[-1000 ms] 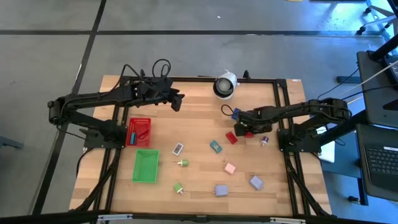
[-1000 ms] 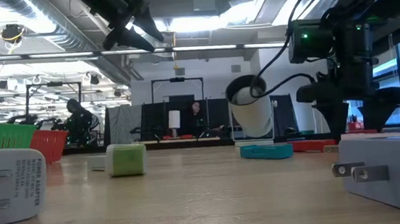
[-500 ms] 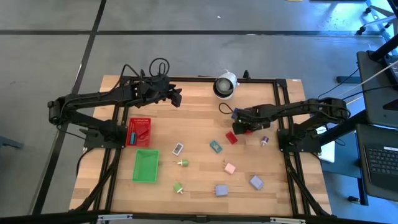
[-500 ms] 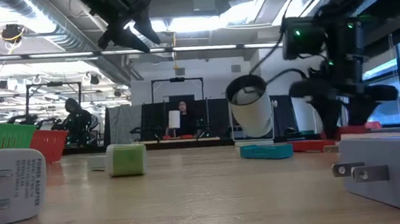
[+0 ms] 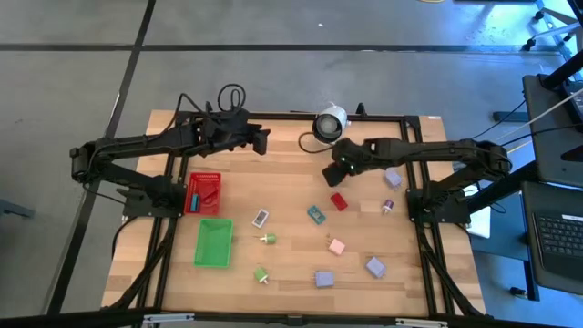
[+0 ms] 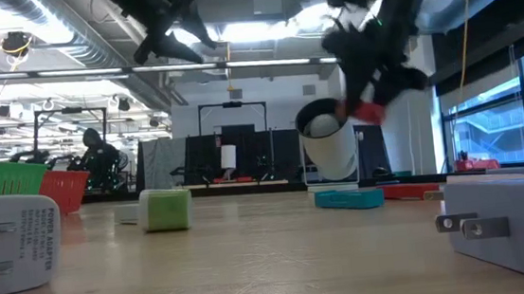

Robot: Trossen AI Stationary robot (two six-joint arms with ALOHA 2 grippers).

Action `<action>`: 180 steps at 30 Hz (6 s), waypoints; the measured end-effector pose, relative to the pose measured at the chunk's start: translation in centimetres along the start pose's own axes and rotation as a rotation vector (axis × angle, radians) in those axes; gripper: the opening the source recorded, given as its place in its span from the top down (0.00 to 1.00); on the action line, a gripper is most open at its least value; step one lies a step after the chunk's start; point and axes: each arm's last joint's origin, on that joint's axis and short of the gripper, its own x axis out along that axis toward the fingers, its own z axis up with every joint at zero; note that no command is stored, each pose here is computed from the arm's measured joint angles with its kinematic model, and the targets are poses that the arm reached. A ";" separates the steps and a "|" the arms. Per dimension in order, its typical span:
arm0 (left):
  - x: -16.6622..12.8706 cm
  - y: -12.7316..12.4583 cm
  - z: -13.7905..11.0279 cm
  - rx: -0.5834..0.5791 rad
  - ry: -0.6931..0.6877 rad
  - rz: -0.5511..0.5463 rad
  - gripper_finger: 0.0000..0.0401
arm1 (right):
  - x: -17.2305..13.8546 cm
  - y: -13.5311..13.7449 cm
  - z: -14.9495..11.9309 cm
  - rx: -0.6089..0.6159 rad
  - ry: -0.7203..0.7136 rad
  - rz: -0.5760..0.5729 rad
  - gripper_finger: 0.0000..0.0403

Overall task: Pick & Place Office items
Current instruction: Put the red charger adapter into the green bin, then put the blue digital timer into the red bin

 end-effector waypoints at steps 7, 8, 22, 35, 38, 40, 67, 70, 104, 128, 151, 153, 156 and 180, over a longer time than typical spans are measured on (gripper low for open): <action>-0.1 -0.7 0.1 -0.038 0.009 -0.097 0.54 | -5.0 2.5 4.4 -0.255 -0.272 0.001 0.46; -0.1 -0.7 0.2 -0.039 0.004 -0.099 0.54 | -5.8 2.7 5.0 -0.287 -0.317 -0.021 0.47; -0.7 -2.4 2.0 0.014 -0.207 -0.253 0.53 | -11.4 4.8 8.3 -0.640 -0.636 -0.150 0.45; 1.9 -4.4 1.5 -0.040 -0.273 -0.382 0.34 | -7.0 7.8 7.7 -0.982 -0.576 -0.352 0.45; 2.8 -4.4 1.2 -0.050 -0.267 -0.369 0.33 | -6.0 8.5 7.3 -1.043 -0.550 -0.407 0.45; 3.3 -4.3 1.0 -0.048 -0.258 -0.360 0.33 | -5.6 8.8 7.0 -1.053 -0.546 -0.417 0.45; 5.2 -4.6 -1.1 -0.098 -0.059 -0.416 0.69 | -5.3 10.1 6.6 -1.040 -0.579 -0.215 0.45; 5.2 -4.6 -1.1 -0.087 -0.060 -0.418 0.71 | -5.4 10.2 6.4 -1.039 -0.582 -0.239 0.45; 5.2 -4.0 -2.3 -0.125 0.076 -0.341 0.70 | -13.2 4.5 4.8 -0.716 -0.392 0.165 0.11; -8.7 -1.8 -10.2 -0.164 1.222 -0.011 0.70 | -16.2 1.2 3.3 -0.628 -0.386 -0.001 0.11; -6.0 -1.3 -19.4 -0.117 1.506 0.196 0.68 | -16.1 1.2 3.4 -0.641 -0.408 -0.068 0.11; -5.7 -1.4 -19.8 -0.097 1.512 0.195 0.68 | -16.1 1.2 3.4 -0.639 -0.408 -0.068 0.11; -5.3 -1.5 -20.1 -0.090 1.513 0.194 0.66 | -16.1 1.2 3.4 -0.639 -0.408 -0.068 0.11; -4.7 -4.5 -11.9 -0.219 1.233 -0.035 0.51 | -12.8 -0.8 3.5 -0.389 -0.305 -0.139 0.11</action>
